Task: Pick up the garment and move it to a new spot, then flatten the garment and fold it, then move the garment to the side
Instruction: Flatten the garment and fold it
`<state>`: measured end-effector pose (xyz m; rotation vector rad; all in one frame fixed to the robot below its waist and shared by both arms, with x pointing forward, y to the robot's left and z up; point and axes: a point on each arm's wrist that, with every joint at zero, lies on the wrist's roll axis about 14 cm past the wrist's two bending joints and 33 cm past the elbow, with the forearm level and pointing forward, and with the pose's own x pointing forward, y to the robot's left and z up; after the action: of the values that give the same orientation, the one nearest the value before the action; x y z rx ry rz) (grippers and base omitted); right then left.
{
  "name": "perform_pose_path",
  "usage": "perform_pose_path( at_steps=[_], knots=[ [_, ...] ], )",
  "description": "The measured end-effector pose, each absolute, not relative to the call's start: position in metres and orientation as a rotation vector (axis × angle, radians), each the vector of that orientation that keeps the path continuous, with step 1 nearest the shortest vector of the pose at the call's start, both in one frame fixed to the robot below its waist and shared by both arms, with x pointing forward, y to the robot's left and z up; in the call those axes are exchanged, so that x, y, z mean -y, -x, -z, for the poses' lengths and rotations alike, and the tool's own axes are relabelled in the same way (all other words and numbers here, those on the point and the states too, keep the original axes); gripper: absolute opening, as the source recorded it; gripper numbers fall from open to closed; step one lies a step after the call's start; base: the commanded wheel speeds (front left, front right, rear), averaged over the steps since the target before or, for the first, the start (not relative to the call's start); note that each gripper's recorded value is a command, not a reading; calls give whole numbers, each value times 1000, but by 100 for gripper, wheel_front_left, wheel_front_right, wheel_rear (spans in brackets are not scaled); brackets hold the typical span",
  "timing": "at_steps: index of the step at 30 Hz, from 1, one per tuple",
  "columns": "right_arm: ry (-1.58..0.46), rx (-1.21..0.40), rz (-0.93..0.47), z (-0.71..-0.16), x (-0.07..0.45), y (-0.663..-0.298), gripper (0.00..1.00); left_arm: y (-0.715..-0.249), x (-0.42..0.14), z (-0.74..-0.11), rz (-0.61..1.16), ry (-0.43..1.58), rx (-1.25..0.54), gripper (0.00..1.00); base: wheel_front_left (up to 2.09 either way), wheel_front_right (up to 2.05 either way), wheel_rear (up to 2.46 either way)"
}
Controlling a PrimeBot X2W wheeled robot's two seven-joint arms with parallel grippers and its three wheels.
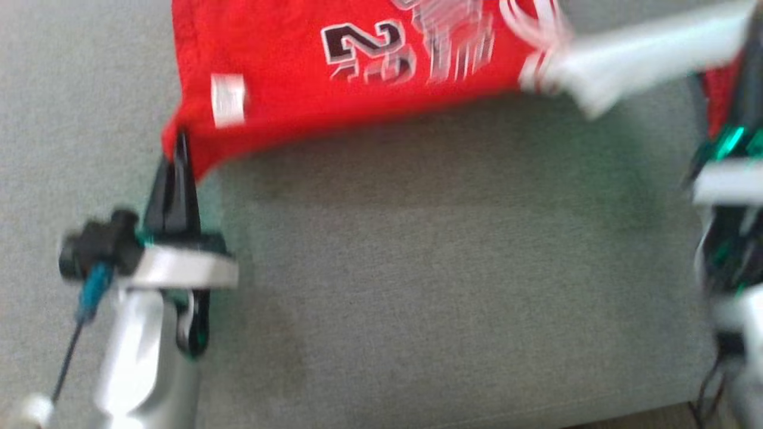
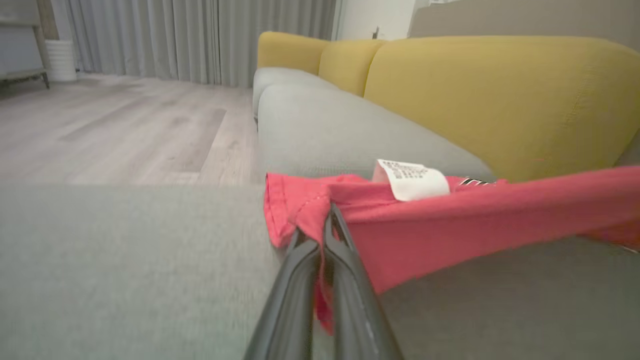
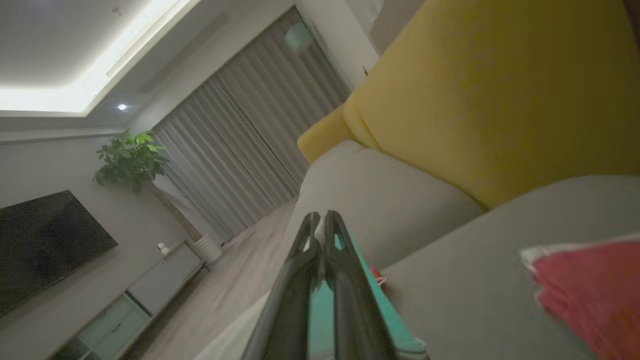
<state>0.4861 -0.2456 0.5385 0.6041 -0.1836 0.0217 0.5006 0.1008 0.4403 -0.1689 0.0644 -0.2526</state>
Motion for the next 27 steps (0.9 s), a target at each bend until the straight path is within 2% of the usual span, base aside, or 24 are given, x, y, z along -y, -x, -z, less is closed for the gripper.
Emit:
perform_pose_path(
  at_steps=[7,11,15,21,27],
  knots=[
    [-655,28,31,-487,238,-426,0,-459,-104,-416,224,222,-158,0,0,0,0],
    [-698,-90,99,-450,234,-368,0,-421,-116,-404,180,256,-219,0,0,0,0],
    [-715,-147,141,-433,234,-330,0,-387,-109,-394,197,280,-279,0,0,0,0],
    [-728,-133,152,-437,237,-314,0,-354,-107,-388,209,294,-319,0,0,0,0],
    [-732,-103,124,-447,233,-328,0,-356,-100,-398,235,299,-287,0,0,0,0]
  ],
)
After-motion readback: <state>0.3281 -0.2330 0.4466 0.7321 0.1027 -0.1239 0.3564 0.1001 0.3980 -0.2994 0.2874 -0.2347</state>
